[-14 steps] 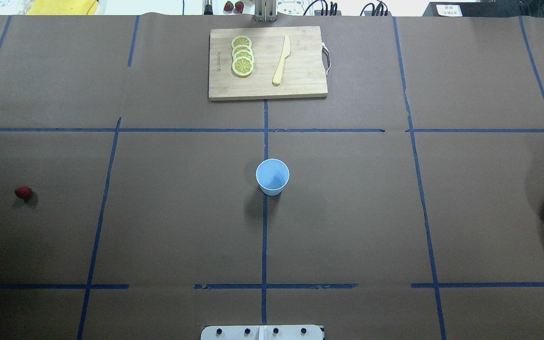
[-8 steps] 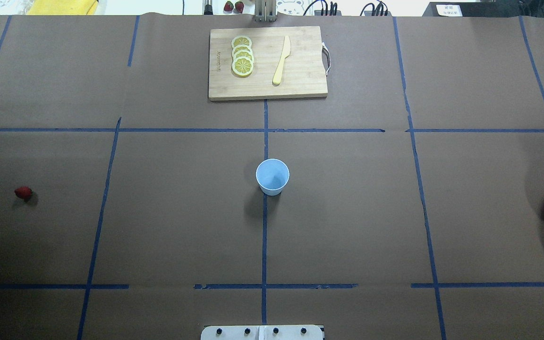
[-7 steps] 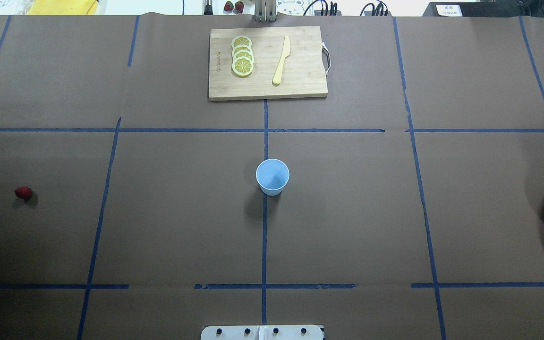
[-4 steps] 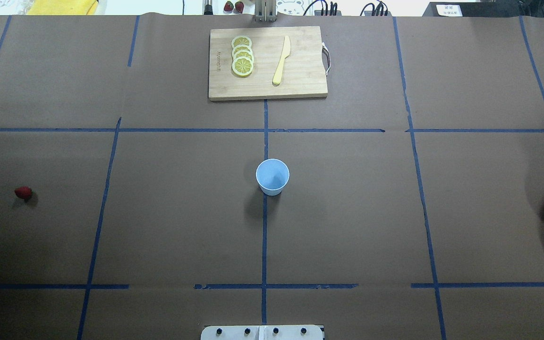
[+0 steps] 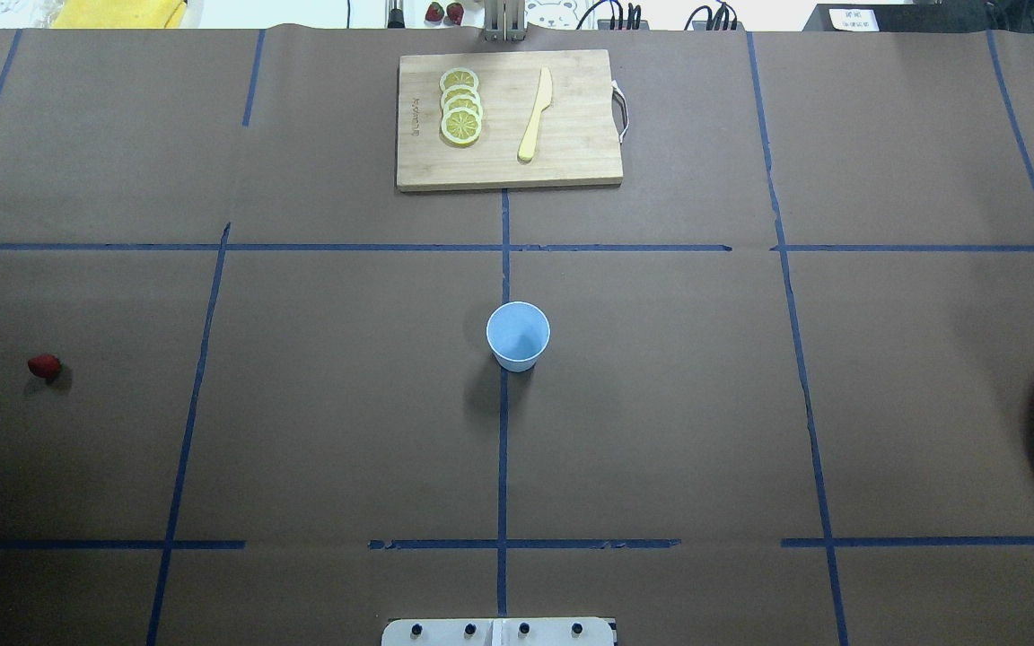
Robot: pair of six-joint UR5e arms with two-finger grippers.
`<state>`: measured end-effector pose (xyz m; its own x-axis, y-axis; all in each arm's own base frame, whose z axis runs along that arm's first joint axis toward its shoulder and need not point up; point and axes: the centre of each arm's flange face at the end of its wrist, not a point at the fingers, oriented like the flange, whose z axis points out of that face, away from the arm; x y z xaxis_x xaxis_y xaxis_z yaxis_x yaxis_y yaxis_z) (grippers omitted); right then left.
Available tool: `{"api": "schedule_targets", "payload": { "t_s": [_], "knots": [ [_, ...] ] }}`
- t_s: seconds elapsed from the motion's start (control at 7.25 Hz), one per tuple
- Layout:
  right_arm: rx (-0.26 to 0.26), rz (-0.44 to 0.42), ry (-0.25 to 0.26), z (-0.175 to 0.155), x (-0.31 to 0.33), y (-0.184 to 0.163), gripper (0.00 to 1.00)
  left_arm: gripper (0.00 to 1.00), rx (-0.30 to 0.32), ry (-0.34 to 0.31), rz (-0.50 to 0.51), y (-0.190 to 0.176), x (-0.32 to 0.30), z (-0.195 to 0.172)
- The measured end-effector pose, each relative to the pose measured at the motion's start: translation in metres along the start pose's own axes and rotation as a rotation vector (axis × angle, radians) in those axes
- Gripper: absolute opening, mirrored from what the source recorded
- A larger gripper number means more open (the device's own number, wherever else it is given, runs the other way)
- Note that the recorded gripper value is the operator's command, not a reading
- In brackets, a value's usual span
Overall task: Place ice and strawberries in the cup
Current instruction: 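Grasp an ice cube from the pink bowl with the right gripper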
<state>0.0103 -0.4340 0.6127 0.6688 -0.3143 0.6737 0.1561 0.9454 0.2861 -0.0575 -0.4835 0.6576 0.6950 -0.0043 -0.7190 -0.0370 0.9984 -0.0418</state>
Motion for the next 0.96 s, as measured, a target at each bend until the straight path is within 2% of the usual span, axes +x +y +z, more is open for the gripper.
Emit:
{"api": "schedule_targets", "payload": {
  "t_s": [0.28, 0.55, 0.69, 0.96],
  "knots": [
    [0.0, -0.062, -0.002, 0.014, -0.009, 0.026, 0.93, 1.0, 0.0, 0.0, 0.0, 0.0, 0.0, 0.0],
    [-0.027, -0.097, 0.002, 0.029, -0.017, 0.029, 0.9, 1.0, -0.001, 0.0, -0.001, 0.0, 0.0, 0.0],
    [-0.046, -0.104, 0.004, 0.038, -0.018, 0.03, 0.82, 1.0, -0.001, 0.0, -0.001, 0.0, -0.001, 0.0],
    [-0.074, -0.135, 0.013, 0.052, -0.016, 0.031, 0.81, 1.0, -0.001, 0.0, -0.001, 0.0, -0.001, 0.001]
  ]
}}
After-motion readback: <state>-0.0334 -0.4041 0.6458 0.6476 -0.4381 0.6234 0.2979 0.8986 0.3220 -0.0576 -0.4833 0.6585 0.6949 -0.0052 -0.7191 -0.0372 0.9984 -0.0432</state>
